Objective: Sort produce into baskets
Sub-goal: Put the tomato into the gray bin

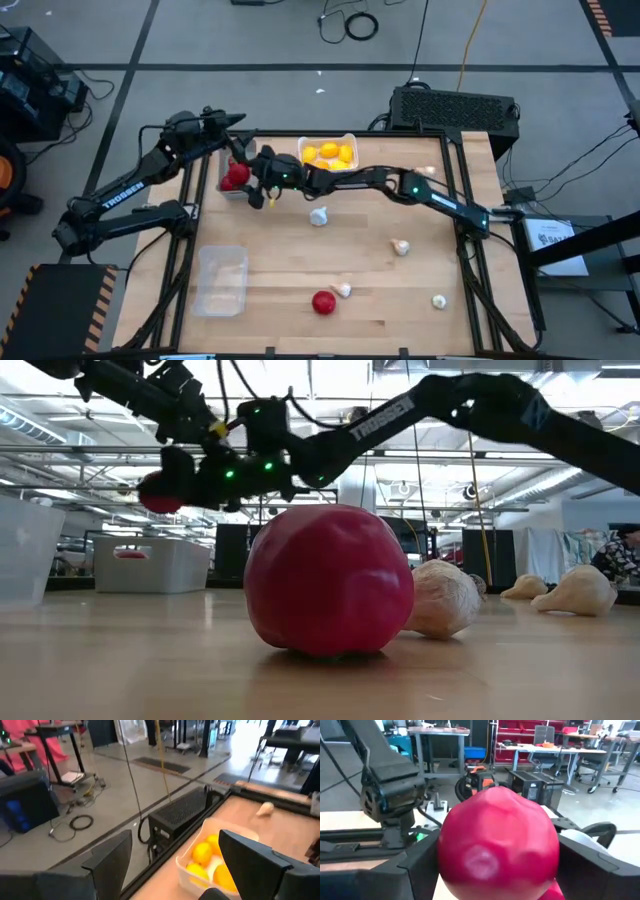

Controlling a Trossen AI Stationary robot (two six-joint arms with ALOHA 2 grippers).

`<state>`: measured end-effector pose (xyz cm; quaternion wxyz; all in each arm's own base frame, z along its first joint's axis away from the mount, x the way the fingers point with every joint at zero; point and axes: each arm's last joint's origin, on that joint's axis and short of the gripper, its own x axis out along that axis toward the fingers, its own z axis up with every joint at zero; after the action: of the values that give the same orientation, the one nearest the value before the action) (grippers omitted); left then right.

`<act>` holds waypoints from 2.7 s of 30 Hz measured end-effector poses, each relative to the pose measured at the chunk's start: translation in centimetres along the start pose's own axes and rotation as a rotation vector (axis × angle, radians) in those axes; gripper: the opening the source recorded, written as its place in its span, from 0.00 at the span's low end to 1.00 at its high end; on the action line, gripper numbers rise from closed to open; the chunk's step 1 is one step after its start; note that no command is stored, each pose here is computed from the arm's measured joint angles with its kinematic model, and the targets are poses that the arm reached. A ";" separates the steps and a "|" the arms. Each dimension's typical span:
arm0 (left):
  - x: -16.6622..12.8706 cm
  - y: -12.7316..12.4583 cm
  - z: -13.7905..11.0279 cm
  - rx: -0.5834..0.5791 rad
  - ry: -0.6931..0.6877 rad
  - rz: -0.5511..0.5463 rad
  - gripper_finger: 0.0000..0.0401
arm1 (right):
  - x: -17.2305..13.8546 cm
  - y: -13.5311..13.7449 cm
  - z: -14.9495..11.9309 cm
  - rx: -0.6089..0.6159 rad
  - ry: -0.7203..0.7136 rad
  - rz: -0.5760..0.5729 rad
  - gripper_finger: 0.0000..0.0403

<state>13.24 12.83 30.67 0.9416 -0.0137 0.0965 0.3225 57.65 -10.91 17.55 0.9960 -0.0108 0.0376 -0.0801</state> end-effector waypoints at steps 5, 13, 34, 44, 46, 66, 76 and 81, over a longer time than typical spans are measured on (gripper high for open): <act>0.0 0.2 -0.3 0.017 0.029 0.008 0.76 | 0.7 -0.1 -1.6 -0.025 0.019 -0.037 0.77; 0.6 0.2 -0.8 0.012 0.076 0.002 0.76 | 0.7 -0.4 -2.4 -0.046 0.057 -0.058 0.79; 2.2 0.4 -1.2 0.048 0.085 0.013 0.76 | 0.1 -1.1 -1.4 -0.123 0.175 -0.054 0.93; 2.2 0.5 -1.3 0.048 0.092 0.031 0.76 | -2.3 -1.6 4.6 -0.145 0.253 -0.057 0.93; 2.2 0.5 -1.4 0.047 0.102 0.030 0.76 | -2.6 -1.8 4.9 -0.131 0.288 -0.057 0.93; 2.5 -1.7 -3.3 0.000 0.157 -0.100 0.76 | -9.4 6.4 7.7 -0.030 0.835 0.085 0.93; 2.4 -4.1 -3.2 0.031 0.151 -0.213 0.76 | -10.6 12.1 7.3 -0.074 0.883 0.176 0.93; 2.3 -4.9 -3.2 0.017 0.153 -0.250 0.76 | -10.7 12.9 7.3 -0.065 0.877 0.180 0.93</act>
<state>17.48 10.11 26.93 0.9643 -0.0423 0.1681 0.2001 49.69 3.62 25.28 0.8882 -0.0037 0.4594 0.0111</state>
